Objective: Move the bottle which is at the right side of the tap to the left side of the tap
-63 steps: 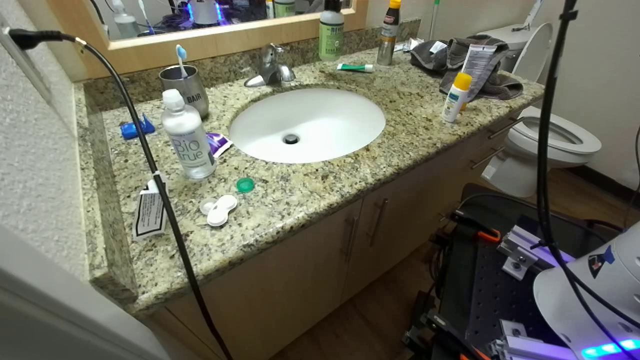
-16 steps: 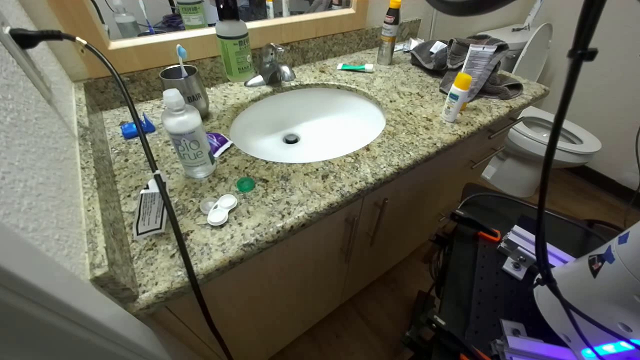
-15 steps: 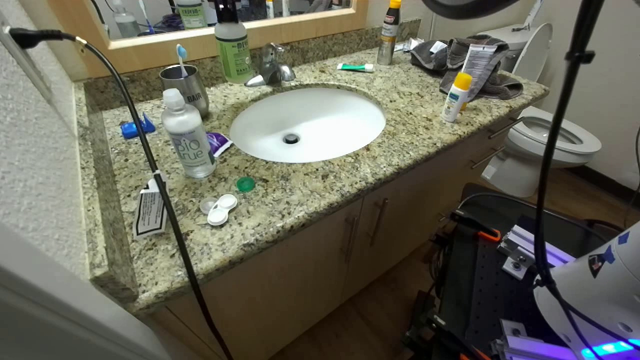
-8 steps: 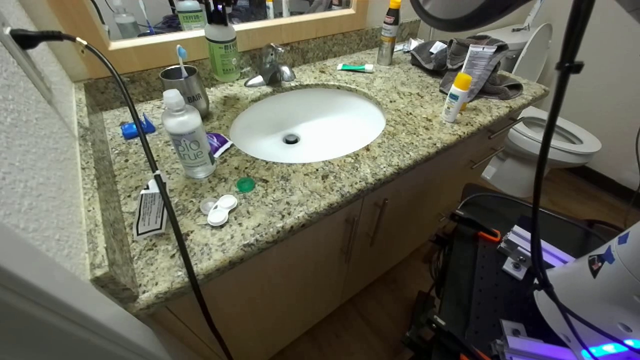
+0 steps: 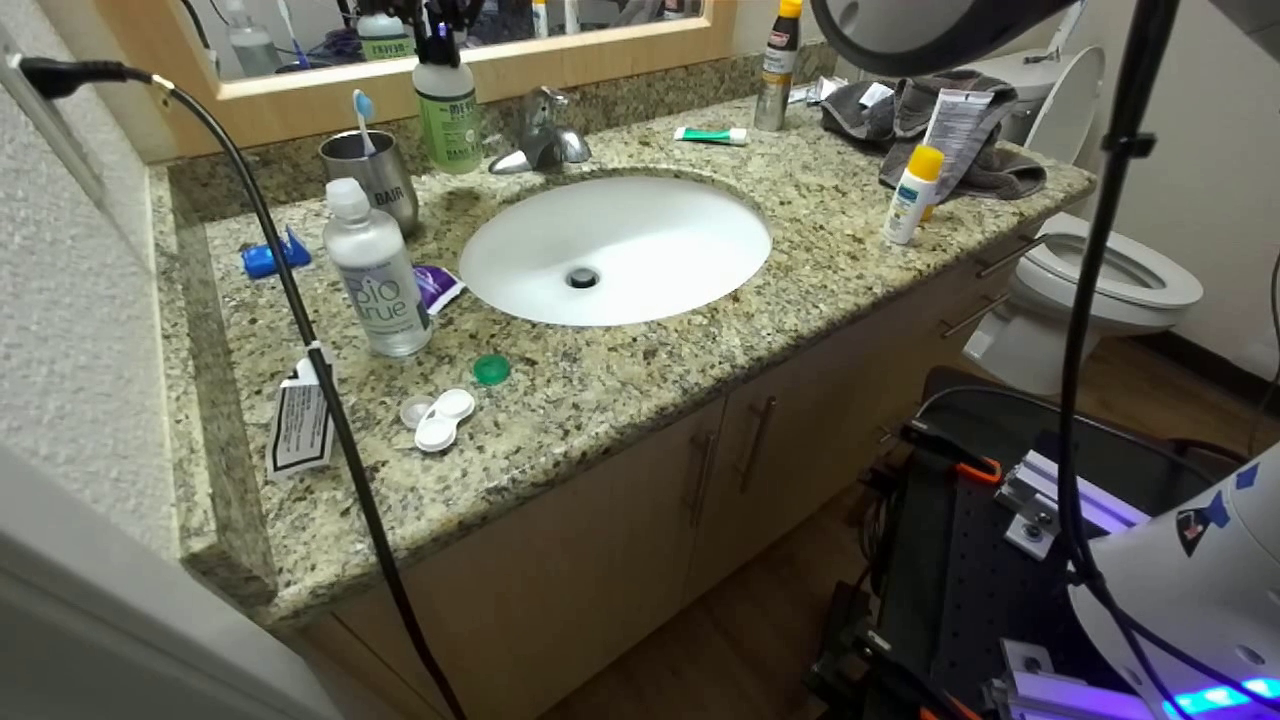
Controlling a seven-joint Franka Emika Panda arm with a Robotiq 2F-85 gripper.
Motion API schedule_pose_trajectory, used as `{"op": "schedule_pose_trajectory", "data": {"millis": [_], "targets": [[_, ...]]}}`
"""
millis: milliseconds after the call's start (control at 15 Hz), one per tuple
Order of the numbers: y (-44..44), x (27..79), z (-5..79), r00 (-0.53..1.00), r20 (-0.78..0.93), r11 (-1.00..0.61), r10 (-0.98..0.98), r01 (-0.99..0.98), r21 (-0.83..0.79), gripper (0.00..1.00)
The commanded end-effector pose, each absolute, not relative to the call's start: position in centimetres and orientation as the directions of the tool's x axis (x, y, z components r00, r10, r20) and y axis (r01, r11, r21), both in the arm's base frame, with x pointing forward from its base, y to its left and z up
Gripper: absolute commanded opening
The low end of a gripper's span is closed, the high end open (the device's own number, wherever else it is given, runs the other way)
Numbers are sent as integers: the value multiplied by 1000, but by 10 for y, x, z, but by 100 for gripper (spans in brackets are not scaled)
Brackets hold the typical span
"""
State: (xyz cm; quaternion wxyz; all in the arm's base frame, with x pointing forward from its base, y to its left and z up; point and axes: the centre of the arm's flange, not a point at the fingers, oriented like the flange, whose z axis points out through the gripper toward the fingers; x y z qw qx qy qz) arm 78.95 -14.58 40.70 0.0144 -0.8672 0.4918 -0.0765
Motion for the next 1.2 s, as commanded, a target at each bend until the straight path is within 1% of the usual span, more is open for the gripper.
{"op": "schedule_pose_trajectory", "data": {"millis": [0,200,400,1133], "targets": [[-149,806,398,475,110,-483,-873,-873,-65,8],[-153,825,386,428,80,-432,-900,-901,-40,8],[-154,831,387,379,80,-383,-922,-922,-47,8],[-169,849,373,223,111,-236,-969,-963,-128,8]]}}
